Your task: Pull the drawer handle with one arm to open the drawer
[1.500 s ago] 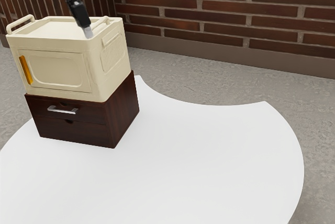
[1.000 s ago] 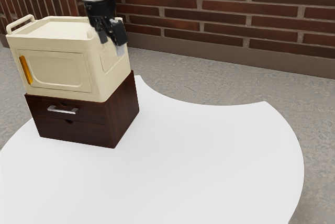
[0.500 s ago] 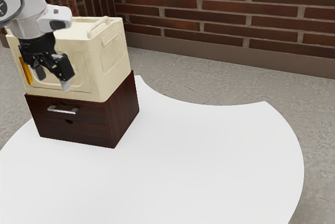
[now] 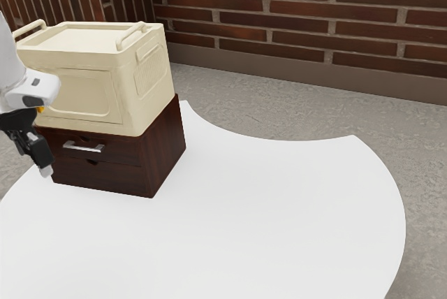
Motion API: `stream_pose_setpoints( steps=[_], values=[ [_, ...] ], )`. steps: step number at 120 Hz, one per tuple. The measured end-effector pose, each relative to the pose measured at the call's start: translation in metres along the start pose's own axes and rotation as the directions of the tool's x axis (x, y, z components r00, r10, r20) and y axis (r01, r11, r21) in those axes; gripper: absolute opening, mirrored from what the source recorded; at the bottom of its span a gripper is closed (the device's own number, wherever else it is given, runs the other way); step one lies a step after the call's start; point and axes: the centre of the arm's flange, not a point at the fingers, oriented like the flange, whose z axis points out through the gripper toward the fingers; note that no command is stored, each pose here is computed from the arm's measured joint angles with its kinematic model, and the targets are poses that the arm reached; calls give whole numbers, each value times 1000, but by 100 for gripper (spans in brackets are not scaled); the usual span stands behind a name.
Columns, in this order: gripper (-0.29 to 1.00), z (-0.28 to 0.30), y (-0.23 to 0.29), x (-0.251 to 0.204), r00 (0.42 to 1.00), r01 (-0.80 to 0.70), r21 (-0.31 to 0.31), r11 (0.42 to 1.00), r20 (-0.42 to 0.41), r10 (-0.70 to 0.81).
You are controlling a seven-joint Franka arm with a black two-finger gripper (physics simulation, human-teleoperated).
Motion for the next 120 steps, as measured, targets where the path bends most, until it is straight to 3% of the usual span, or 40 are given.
stream_pose_setpoints(
  steps=[28, 44, 87, 120],
  values=[
    [70, 3, -24, -7, 942, -313, 87, 946, -99, 321],
    [70, 13, -55, -11, 899, -415, 125, 901, -94, 427],
    [70, 62, -107, 9, 771, -616, 188, 765, -56, 634],
    [70, 100, -138, 15, 735, -657, 199, 727, -44, 677]
  ],
)
